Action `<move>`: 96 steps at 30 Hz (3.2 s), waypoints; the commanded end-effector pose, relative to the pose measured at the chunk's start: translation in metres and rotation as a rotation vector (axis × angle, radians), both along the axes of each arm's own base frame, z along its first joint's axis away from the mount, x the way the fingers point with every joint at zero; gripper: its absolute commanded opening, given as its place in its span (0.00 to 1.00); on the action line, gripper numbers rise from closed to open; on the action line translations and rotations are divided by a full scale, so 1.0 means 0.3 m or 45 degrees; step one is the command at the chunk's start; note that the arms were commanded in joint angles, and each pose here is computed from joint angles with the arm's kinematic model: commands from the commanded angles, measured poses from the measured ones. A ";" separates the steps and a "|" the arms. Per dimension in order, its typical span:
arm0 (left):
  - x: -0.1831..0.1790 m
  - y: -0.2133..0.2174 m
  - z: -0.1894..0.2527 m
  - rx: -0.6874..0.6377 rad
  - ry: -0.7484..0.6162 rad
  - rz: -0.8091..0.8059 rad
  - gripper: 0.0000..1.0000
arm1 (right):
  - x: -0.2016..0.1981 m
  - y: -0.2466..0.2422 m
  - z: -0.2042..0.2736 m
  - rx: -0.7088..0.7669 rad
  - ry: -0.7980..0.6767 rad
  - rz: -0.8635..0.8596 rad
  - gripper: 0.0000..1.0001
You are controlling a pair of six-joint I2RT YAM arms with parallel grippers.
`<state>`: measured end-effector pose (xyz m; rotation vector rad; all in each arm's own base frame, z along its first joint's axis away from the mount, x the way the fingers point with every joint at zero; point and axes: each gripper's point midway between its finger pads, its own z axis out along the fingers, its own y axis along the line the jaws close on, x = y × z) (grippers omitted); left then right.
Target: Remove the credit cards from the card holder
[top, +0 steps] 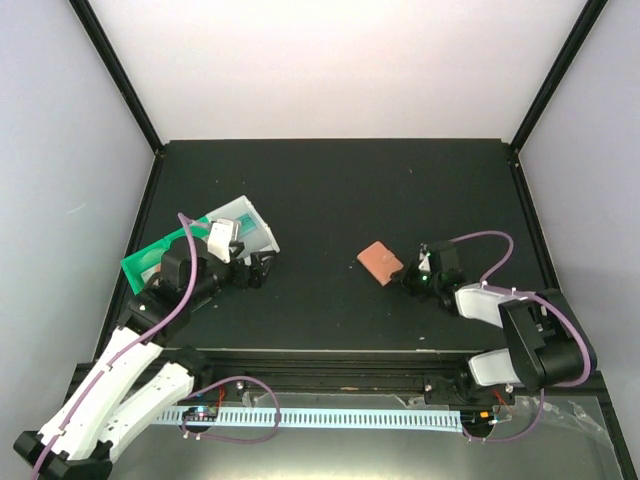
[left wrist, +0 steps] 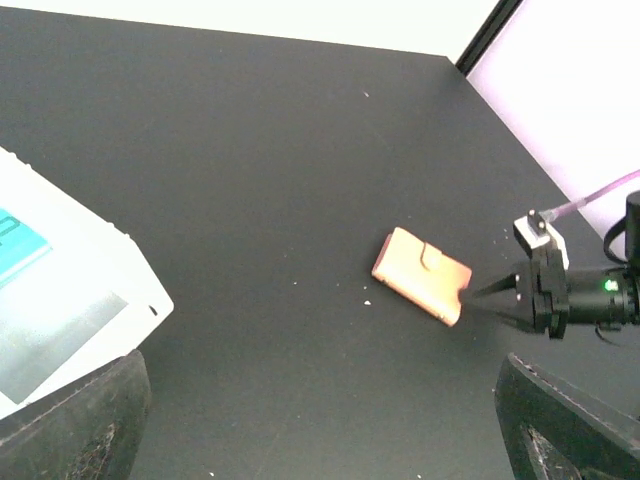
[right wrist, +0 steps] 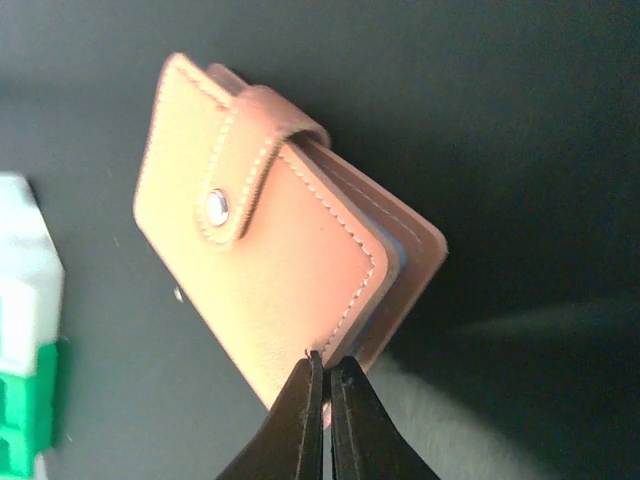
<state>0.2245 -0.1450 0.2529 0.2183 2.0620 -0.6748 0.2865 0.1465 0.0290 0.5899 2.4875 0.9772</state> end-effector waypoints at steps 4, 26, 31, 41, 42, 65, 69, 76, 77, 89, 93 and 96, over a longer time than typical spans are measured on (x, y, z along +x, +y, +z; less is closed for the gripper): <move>-0.016 -0.053 -0.051 -0.072 0.133 -0.069 0.94 | -0.159 0.153 -0.020 -0.022 0.043 0.182 0.01; -0.051 -0.180 -0.209 -0.122 0.327 -0.263 0.85 | -0.016 0.205 0.135 -0.438 -0.225 0.567 0.39; -0.056 -0.174 -0.233 -0.061 0.339 -0.262 0.83 | 0.024 0.236 0.069 -0.488 -0.179 0.659 0.40; -0.041 -0.184 -0.267 -0.061 0.349 -0.256 0.85 | -0.149 0.278 0.000 -0.423 -0.112 0.822 0.39; -0.037 -0.188 -0.269 -0.067 0.354 -0.255 0.85 | -0.170 0.277 -0.008 -0.424 -0.101 0.827 0.39; -0.042 -0.187 -0.223 -0.115 0.319 -0.250 0.84 | -0.165 0.350 0.131 -0.700 -0.188 0.684 0.24; -0.046 -0.177 -0.213 -0.119 0.298 -0.238 0.84 | -0.169 0.366 0.105 -0.743 -0.172 0.714 0.24; -0.050 -0.169 -0.213 -0.128 0.287 -0.223 0.84 | -0.174 0.377 0.064 -0.791 -0.147 0.739 0.23; -0.050 -0.168 -0.215 -0.128 0.289 -0.221 0.84 | -0.176 0.374 0.055 -0.805 -0.140 0.741 0.23; -0.050 -0.173 -0.206 -0.142 0.279 -0.229 0.84 | -0.171 0.329 -0.024 -0.997 -0.109 0.728 0.18; -0.048 -0.171 -0.210 -0.139 0.281 -0.224 0.85 | -0.172 0.322 -0.015 -1.044 -0.116 0.719 0.18; -0.047 -0.174 -0.207 -0.144 0.279 -0.228 0.85 | -0.172 0.321 -0.001 -1.067 -0.124 0.716 0.18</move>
